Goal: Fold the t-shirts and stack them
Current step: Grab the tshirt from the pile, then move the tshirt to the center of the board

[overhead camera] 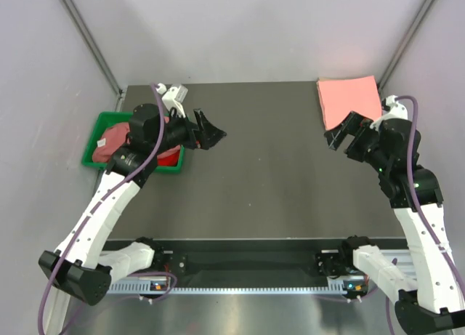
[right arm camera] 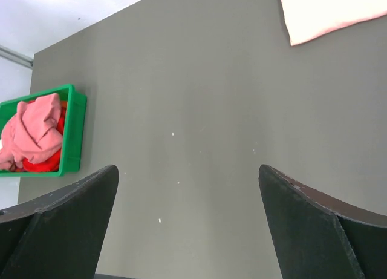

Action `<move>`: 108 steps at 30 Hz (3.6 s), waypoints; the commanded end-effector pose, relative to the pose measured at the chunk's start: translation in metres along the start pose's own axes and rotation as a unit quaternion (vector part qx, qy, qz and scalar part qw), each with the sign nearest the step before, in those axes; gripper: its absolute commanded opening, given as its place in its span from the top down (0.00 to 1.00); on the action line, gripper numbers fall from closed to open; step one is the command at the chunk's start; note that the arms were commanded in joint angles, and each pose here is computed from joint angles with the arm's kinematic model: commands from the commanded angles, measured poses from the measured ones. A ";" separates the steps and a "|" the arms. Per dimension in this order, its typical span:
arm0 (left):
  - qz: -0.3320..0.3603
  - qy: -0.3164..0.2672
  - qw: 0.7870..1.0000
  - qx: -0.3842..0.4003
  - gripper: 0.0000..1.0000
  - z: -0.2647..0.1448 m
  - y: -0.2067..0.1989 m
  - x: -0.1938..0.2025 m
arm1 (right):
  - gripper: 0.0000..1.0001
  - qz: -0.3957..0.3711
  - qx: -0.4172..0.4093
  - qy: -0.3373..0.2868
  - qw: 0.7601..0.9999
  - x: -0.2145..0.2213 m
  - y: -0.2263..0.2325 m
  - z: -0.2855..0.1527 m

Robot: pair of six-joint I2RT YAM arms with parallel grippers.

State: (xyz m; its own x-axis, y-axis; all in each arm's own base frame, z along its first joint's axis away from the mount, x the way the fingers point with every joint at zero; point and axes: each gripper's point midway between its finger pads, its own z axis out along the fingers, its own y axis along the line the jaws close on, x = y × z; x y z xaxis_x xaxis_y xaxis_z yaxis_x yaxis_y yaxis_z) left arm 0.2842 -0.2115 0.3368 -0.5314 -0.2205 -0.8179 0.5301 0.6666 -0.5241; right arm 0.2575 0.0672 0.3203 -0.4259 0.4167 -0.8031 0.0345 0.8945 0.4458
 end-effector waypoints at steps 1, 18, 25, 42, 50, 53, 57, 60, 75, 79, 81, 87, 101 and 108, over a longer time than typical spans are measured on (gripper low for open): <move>0.024 -0.035 0.999 0.006 0.07 -0.004 -0.008 -0.022 | 0.00 -0.005 -0.020 -0.029 0.999 -0.013 0.009 0.000; -0.004 -0.003 0.883 -0.470 0.07 -0.032 0.215 -0.044 | 0.00 -0.017 -0.047 -0.070 0.996 -0.016 0.012 0.009; -0.072 0.028 0.827 -0.557 0.12 -0.060 0.302 -0.007 | 0.00 -0.001 -0.113 -0.025 0.993 0.012 0.029 0.016; -0.090 0.077 0.829 -0.546 1.00 -0.056 0.332 -0.064 | 0.00 -0.006 -0.111 -0.022 0.994 0.009 0.030 0.017; 0.015 -0.099 0.893 -0.438 1.00 -0.061 0.224 -0.213 | 0.00 0.007 -0.117 -0.019 0.993 0.008 0.034 0.016; 0.030 -0.123 0.942 -0.311 1.00 -0.037 0.172 -0.223 | 0.00 0.012 -0.113 -0.015 0.993 0.010 0.033 0.019; 0.036 -0.160 0.986 -0.032 1.00 -0.003 0.039 -0.215 | 0.00 0.013 -0.098 -0.010 0.995 0.012 0.028 0.025; 0.015 -0.120 0.986 0.111 1.00 0.027 -0.032 -0.173 | 0.00 0.014 -0.068 -0.007 0.998 0.013 0.018 0.031; -0.009 -0.019 0.992 0.127 1.00 0.082 -0.043 -0.066 | 0.00 0.028 -0.033 0.030 0.999 0.037 0.001 0.045; -0.016 0.034 0.999 -0.039 1.00 0.104 0.044 -0.011 | 0.00 0.029 -0.019 0.041 0.999 0.048 -0.008 0.052; -0.024 0.087 0.988 -0.122 0.94 0.102 0.085 0.026 | 0.00 0.025 -0.011 0.051 0.998 0.055 -0.013 0.055; 0.003 0.174 0.939 -0.297 0.60 0.056 0.152 0.083 | 0.11 0.058 0.052 0.115 0.990 0.110 -0.048 0.071; 0.018 0.289 0.937 -0.196 0.49 0.076 0.122 0.166 | 0.49 0.193 0.090 0.194 0.958 0.193 -0.069 0.107; 0.020 0.328 0.912 -0.247 0.47 0.094 0.153 0.183 | 0.50 0.198 0.087 0.187 0.958 0.196 -0.071 0.123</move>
State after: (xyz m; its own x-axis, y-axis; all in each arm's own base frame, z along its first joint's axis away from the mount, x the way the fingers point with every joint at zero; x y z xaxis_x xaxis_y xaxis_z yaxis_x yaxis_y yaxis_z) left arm 0.3121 -0.2183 0.0791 -0.9022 0.1745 -0.3945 0.2828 0.9299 -0.2354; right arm 0.2666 0.0991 0.0766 -0.6712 0.6530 -0.3508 0.4251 0.7267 0.5396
